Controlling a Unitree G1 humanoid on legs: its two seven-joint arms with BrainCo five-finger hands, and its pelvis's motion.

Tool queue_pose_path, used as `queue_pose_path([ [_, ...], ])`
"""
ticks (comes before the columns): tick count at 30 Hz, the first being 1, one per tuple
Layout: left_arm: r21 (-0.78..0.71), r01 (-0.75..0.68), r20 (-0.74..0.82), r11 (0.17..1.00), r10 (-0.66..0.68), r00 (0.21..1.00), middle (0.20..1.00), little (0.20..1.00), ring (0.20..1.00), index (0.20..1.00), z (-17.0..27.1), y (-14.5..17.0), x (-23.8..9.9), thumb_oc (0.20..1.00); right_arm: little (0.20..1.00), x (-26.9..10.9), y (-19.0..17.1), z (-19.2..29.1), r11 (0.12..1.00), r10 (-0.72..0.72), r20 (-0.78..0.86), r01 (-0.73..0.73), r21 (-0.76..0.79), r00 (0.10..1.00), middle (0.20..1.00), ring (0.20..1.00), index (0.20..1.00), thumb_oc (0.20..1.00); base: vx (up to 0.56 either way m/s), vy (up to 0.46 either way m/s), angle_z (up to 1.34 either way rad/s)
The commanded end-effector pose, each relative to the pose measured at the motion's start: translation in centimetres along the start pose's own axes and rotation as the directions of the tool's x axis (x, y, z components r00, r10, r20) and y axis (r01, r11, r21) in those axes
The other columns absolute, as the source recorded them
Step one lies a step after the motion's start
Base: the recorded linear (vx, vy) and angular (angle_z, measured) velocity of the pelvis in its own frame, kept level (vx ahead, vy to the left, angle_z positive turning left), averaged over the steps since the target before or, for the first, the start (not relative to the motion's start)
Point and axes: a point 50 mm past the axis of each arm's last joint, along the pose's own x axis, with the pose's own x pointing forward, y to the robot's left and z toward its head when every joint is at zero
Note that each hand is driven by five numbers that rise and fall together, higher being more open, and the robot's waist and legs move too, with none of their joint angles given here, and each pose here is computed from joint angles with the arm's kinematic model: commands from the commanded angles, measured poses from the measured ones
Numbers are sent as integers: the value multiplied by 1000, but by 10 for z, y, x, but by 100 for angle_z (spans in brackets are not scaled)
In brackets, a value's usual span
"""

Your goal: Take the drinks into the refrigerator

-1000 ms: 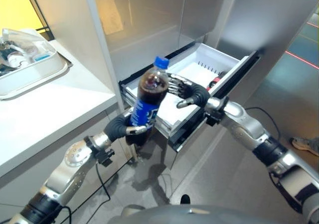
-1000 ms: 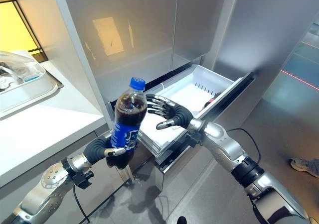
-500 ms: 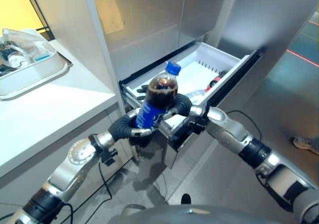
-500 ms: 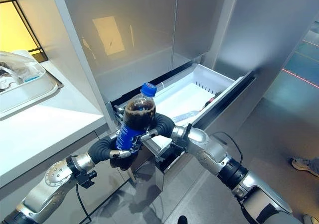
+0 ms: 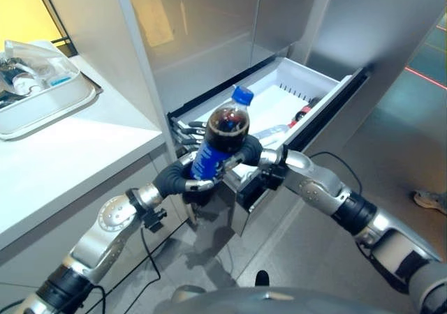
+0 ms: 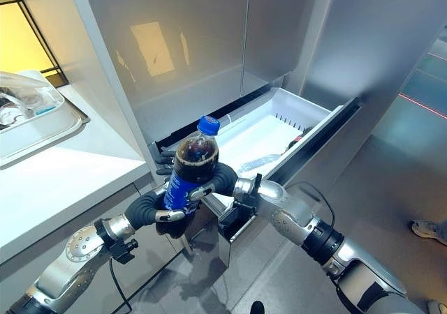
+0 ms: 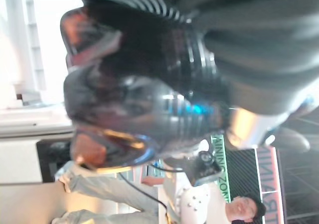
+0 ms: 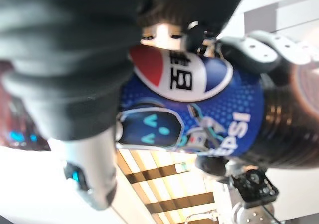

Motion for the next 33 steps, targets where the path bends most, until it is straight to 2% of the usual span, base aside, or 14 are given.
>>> queue_pose_path([
  [1, 121, 25, 238, 992, -53, 970, 200, 200, 200, 200, 43, 4, 28, 200, 200, 43, 57, 42, 935, 354, 171, -351, -50, 919, 200, 200, 200, 200, 0, 0, 0],
  [17, 98, -8, 230, 995, -15, 973, 200, 200, 200, 200, 37, 2, 26, 200, 200, 42, 59, 43, 944, 326, 241, -331, -21, 914, 200, 200, 200, 200, 0, 0, 0],
  [18, 98, -13, 230, 995, -10, 973, 241, 241, 241, 241, 37, 3, 26, 241, 200, 42, 59, 44, 944, 323, 247, -328, -20, 914, 200, 200, 200, 200, 0, 0, 0],
  [19, 93, -15, 231, 996, -7, 973, 351, 351, 351, 351, 36, 2, 25, 351, 200, 42, 59, 44, 945, 320, 249, -326, -18, 914, 200, 200, 200, 200, 0, 0, 0],
  [20, 87, -17, 232, 996, -3, 973, 545, 545, 545, 545, 36, 2, 25, 545, 200, 41, 58, 44, 947, 314, 252, -321, -16, 915, 200, 200, 200, 200, 0, 0, 0],
  [21, 87, -17, 232, 996, -3, 973, 545, 545, 545, 545, 36, 2, 25, 545, 200, 41, 58, 44, 947, 314, 252, -321, -16, 915, 200, 200, 200, 200, 0, 0, 0],
  [22, 84, -19, 233, 996, -1, 972, 1000, 1000, 1000, 1000, 35, 2, 25, 1000, 200, 41, 58, 44, 948, 311, 258, -319, -13, 915, 200, 200, 200, 200, 0, 0, 0],
  [29, 39, -47, 236, 998, 36, 971, 1000, 1000, 1000, 1000, 33, 3, 22, 1000, 200, 34, 46, 51, 971, 236, 305, -239, -29, 923, 200, 200, 200, 200, 0, 0, 0],
  [33, 4, -44, 227, 999, 42, 973, 1000, 1000, 1000, 1000, 32, 3, 16, 1000, 200, 16, 31, 56, 991, 133, 359, -133, -24, 924, 200, 200, 200, 200, 9, 1, 0],
])
